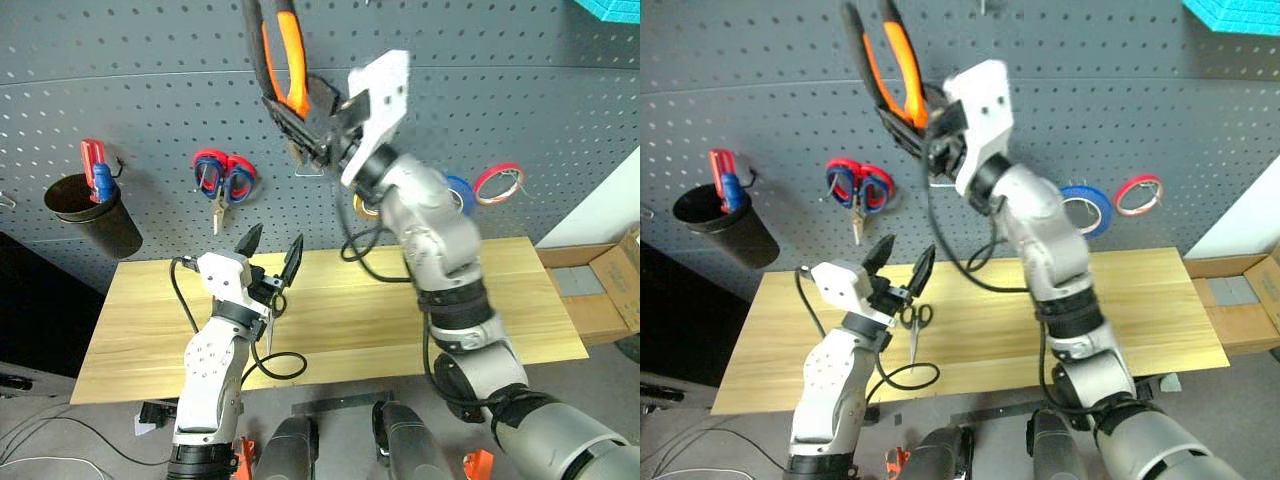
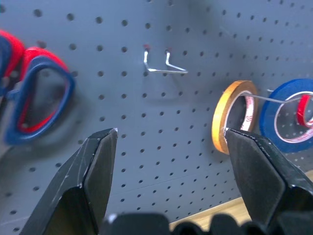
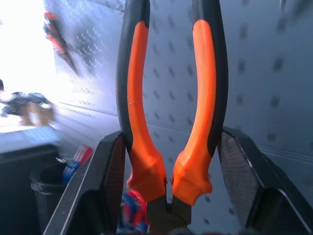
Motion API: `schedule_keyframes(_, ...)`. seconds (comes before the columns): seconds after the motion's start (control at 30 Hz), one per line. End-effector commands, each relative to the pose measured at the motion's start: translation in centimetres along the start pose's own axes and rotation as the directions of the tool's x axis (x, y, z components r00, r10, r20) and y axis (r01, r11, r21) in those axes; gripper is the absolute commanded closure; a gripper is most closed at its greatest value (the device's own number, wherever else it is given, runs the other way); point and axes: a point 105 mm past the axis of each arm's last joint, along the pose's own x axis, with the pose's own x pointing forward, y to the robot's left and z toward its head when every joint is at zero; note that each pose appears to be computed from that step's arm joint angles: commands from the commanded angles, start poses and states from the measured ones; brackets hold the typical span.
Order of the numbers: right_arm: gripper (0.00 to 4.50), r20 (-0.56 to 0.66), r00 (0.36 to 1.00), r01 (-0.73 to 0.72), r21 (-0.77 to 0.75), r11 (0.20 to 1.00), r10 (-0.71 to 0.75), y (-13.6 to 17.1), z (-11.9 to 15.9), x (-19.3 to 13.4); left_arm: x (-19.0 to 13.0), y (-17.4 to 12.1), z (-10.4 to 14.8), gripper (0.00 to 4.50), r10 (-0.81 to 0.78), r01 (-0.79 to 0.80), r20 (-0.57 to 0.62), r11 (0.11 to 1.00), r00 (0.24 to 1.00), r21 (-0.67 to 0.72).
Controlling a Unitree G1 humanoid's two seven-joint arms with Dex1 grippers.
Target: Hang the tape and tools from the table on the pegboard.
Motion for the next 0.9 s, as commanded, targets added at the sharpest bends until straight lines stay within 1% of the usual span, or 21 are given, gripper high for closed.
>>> schedule_keyframes(0.03, 2.2, 0.12, 0.991, 0.068, -0.076, 0.995, -0.058, -0.5, 1.9, 1.1, -0.1, -0.5, 1.1, 0.75, -0.006, 0.005, 0.046, 1.0, 0.999, 0.025)
schedule_keyframes(0.23, 2.2, 0.118, 0.987, 0.121, -0.09, 0.989, -0.11, -1.2, 0.0, 1.3, -0.6, -0.3, 1.1, 0.75, -0.003, 0.001, 0.03, 0.999, 1.0, 0.04)
schedule_keyframes(0.47, 2.2, 0.113, 0.983, 0.157, -0.11, 0.981, -0.145, -1.4, -1.4, 1.5, -0.7, -0.4, 1.3, 0.75, -0.003, 0.002, 0.028, 0.999, 1.0, 0.043)
schedule_keyframes(0.6, 2.2, 0.112, 0.973, 0.218, -0.144, 0.965, -0.203, -2.0, -2.3, 1.5, -0.8, -0.3, 1.3, 0.75, 0.01, -0.011, 0.023, 0.999, 1.0, 0.042)
schedule_keyframes(0.77, 2.2, 0.113, 0.969, 0.236, -0.164, 0.958, -0.219, -1.9, -2.9, 1.6, -0.7, -0.1, 1.4, 0.75, 0.015, -0.017, 0.027, 0.999, 1.0, 0.052)
schedule_keyframes(0.9, 2.2, 0.076, 0.976, 0.217, -0.178, 0.96, -0.206, -1.6, -4.0, 1.5, -0.7, -0.2, 1.3, 0.75, 0.016, -0.017, 0.026, 0.999, 1.0, 0.051)
